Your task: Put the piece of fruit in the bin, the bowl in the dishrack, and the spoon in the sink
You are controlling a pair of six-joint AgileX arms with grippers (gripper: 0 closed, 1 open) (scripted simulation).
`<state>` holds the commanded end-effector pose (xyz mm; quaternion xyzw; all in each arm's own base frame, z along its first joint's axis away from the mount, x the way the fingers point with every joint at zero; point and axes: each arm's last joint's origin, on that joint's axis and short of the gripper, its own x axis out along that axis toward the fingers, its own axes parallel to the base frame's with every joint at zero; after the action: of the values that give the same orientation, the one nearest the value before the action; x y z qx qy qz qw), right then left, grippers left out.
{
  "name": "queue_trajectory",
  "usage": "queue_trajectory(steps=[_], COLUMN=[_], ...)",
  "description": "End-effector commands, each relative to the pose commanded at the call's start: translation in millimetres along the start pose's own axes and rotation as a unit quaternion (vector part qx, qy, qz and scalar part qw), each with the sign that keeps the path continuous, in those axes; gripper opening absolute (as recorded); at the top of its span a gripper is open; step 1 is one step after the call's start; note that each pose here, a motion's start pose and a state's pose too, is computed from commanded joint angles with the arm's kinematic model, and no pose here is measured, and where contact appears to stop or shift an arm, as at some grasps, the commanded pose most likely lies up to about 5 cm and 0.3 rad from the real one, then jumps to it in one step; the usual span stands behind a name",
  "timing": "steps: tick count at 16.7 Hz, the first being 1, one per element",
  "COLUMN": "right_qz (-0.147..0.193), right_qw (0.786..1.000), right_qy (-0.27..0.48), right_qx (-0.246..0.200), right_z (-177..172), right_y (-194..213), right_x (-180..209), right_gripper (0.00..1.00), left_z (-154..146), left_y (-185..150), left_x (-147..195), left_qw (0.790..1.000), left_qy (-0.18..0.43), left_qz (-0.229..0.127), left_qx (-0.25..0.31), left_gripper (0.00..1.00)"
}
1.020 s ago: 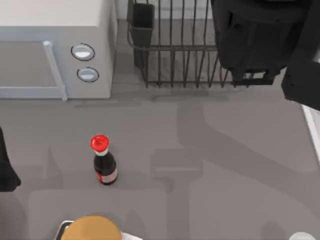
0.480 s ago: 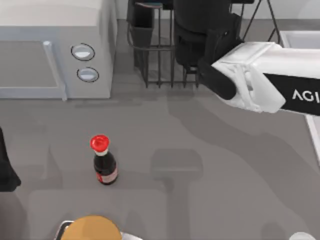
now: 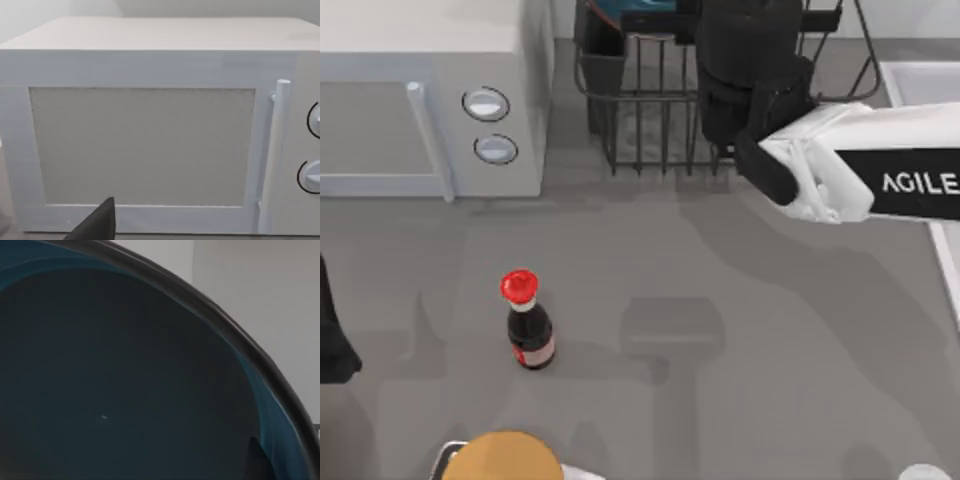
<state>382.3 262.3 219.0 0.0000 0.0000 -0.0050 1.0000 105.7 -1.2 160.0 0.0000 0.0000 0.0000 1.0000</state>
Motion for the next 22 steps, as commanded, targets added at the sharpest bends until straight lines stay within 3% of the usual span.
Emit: queue_trajectory(steps=[1,14,22], right_qz=[0.0,0.0,0.0], right_qw=[1.0,1.0,1.0], right_qy=[0.0,0.0,0.0], right_qx=[0.0,0.0,0.0], right_z=[0.0,0.0,0.0], right_y=[0.0,0.0,0.0], right_x=[0.0,0.0,0.0], right_gripper=[0.0,0.98,1.0], left_z=[0.0,0.0,0.0], left_y=[0.0,0.0,0.0], left_x=[0.0,0.0,0.0], left_qw=[1.0,1.0,1.0], left_qy=[0.0,0.0,0.0], left_qz=[0.0,0.0,0.0], left_qx=[0.0,0.0,0.0], left_gripper=[1.0,1.0,1.0])
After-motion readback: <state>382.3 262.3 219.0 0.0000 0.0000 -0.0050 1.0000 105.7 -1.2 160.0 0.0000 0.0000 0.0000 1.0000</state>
